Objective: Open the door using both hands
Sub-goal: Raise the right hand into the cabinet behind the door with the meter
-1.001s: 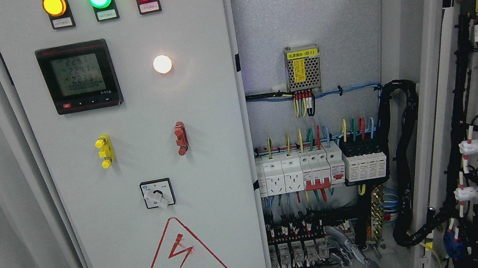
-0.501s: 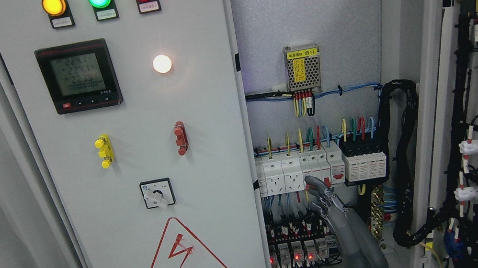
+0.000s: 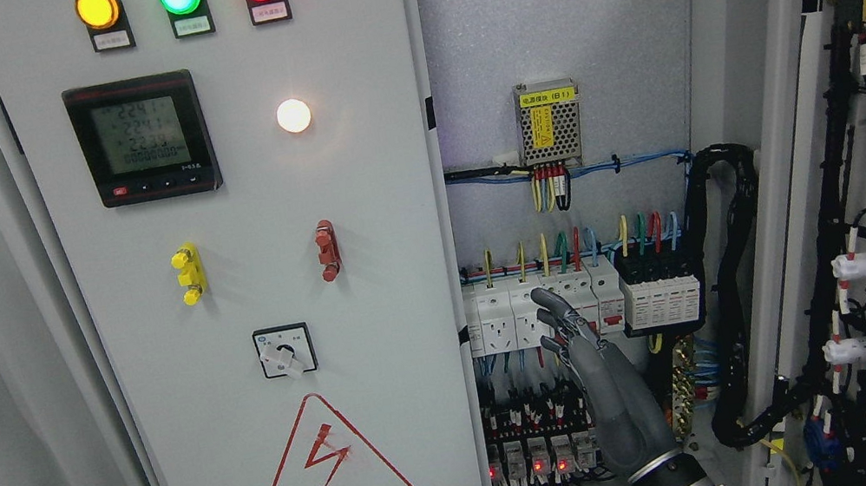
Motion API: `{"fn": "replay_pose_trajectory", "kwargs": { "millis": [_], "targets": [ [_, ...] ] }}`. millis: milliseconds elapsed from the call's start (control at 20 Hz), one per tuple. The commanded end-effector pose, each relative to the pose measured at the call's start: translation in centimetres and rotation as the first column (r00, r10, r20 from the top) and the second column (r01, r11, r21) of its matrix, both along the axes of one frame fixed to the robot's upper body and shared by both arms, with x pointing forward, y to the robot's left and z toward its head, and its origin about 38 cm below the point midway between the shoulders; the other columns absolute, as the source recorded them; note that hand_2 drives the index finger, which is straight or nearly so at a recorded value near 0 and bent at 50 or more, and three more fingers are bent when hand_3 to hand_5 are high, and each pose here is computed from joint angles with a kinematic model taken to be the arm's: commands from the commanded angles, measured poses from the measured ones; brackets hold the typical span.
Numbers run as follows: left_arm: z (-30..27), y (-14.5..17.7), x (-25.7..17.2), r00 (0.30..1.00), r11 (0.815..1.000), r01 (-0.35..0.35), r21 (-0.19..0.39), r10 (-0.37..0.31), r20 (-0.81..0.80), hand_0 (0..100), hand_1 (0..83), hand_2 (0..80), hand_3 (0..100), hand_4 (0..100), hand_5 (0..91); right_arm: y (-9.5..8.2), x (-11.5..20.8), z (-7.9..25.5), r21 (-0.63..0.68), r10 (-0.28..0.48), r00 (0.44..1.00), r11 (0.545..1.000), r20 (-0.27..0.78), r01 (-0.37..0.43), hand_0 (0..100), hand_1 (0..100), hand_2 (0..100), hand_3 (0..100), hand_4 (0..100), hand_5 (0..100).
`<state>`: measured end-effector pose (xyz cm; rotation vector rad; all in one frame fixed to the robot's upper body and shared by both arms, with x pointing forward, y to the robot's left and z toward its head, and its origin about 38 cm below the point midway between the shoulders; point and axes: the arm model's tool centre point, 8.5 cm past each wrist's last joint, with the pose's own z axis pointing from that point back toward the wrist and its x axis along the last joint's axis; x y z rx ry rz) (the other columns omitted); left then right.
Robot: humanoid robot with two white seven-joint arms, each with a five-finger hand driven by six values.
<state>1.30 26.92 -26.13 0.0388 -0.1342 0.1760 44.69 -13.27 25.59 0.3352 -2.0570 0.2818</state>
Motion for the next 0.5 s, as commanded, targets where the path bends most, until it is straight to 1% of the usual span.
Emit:
{"fn": "replay_pose_trajectory", "kwargs": {
  "millis": [0, 150, 200, 451],
  "targets": [
    [0.0, -0.1, -1.1, 1.000, 1.000, 0.014, -0.003, -0.014, -0.012, 30, 0.0, 2.8, 3, 4, 0.0, 1.4, 1.7, -0.9, 0.028, 0.062, 0.996, 0.998, -0.070, -0.060, 22, 0, 0, 0, 0, 0],
    [0.0, -0.2, -1.1, 0.998, 0.998, 0.063, -0.004, -0.063, -0.016, 30, 0.0, 2.8, 3, 4, 0.0, 2.7, 2.1, -0.1, -0.008, 0.123, 0.991, 0.992, -0.053, -0.124, 22, 0, 0, 0, 0, 0],
    [0.0, -0.2, -1.1, 0.997, 0.997, 0.075, -0.004, -0.075, -0.017, 30, 0.0, 2.8, 3, 4, 0.0, 2.7, 2.6, 0.6, -0.011, 0.126, 0.991, 0.992, -0.045, -0.127, 22, 0, 0, 0, 0, 0],
    [0.0, -0.2, -1.2, 0.997, 0.997, 0.075, -0.004, -0.075, -0.020, 30, 0.0, 2.7, 3, 4, 0.0, 2.4, 4.0, 1.6, -0.013, 0.117, 0.992, 0.993, -0.037, -0.118, 22, 0, 0, 0, 0, 0]
  ]
}}
